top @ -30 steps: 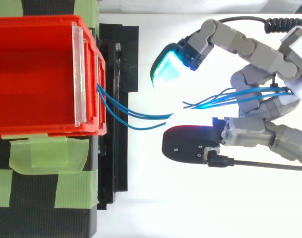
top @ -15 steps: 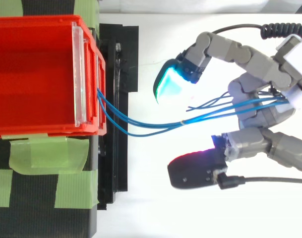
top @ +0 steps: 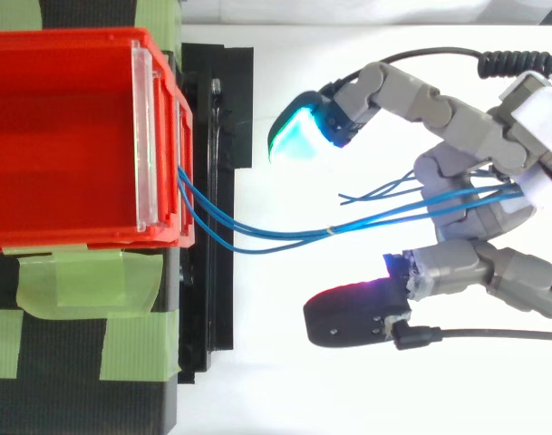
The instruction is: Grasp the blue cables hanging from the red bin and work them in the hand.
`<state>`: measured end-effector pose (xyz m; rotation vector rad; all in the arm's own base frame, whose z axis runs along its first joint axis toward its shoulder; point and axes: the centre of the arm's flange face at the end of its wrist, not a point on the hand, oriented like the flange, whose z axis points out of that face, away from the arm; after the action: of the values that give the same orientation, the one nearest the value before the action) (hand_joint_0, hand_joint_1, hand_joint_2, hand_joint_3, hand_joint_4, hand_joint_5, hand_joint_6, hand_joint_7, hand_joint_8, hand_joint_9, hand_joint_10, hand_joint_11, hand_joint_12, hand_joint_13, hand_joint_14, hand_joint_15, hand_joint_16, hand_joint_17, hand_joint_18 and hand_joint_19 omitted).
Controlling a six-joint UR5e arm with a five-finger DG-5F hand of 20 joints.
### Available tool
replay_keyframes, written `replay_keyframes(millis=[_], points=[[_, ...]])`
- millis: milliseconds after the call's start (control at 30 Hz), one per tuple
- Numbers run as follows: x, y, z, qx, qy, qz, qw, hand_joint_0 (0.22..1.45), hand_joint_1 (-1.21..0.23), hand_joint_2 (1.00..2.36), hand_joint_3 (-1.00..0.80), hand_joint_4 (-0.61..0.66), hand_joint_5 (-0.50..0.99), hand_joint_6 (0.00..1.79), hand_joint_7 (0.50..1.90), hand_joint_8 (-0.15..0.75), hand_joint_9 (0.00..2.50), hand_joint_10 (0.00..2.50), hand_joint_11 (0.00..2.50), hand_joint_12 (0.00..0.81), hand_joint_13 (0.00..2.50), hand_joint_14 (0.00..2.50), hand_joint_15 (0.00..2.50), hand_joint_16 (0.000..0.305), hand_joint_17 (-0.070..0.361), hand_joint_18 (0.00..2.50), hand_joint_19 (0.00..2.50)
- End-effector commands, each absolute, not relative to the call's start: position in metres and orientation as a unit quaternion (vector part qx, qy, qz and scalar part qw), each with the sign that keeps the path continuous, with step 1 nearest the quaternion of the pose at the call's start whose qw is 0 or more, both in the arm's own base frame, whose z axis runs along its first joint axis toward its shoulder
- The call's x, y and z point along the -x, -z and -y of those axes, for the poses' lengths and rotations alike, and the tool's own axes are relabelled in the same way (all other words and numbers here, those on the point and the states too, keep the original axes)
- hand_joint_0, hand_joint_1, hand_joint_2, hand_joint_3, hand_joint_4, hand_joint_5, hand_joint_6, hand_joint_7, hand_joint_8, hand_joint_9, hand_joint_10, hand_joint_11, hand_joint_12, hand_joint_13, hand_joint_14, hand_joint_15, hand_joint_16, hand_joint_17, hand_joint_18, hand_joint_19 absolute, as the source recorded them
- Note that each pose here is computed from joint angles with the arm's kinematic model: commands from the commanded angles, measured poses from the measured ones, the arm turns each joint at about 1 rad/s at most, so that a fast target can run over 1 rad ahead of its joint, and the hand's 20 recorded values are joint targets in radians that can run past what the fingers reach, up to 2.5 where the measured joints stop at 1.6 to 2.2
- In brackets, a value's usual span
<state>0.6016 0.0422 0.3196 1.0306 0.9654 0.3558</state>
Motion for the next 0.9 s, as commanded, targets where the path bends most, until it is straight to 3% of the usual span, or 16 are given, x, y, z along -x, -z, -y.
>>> replay_keyframes(millis=[0,300,533,867], points=[[-0.6016,-0.3196,-0.0422,-0.471,-0.163,-0.441,0.746,0.96,-0.61,1.02,-0.66,0.3,0.26,0.01,1.32,0.58,1.71,2.5,2.5,0.706,2.1,2.5,2.15,0.21,0.158,2.5,0.77],[-0.6015,-0.3196,-0.0432,-0.471,-0.163,-0.441,0.746,0.99,-0.62,1.02,-0.65,0.29,0.27,0.0,1.39,0.58,1.71,2.5,2.5,0.706,2.1,2.5,2.15,0.21,0.158,2.5,0.77],[-0.6015,-0.3196,-0.0432,-0.471,-0.164,-0.441,0.746,0.98,-0.61,1.02,-0.64,0.31,0.26,0.2,1.38,0.58,1.71,2.5,2.5,0.706,2.1,2.5,2.15,0.21,0.158,2.5,0.77],[-0.6013,-0.3199,-0.0466,-0.478,-0.178,-0.433,0.743,0.96,-0.62,1.01,-0.71,0.31,0.25,0.25,1.36,0.58,1.71,2.5,2.5,0.706,2.1,2.5,2.15,0.21,0.158,2.5,0.77]])
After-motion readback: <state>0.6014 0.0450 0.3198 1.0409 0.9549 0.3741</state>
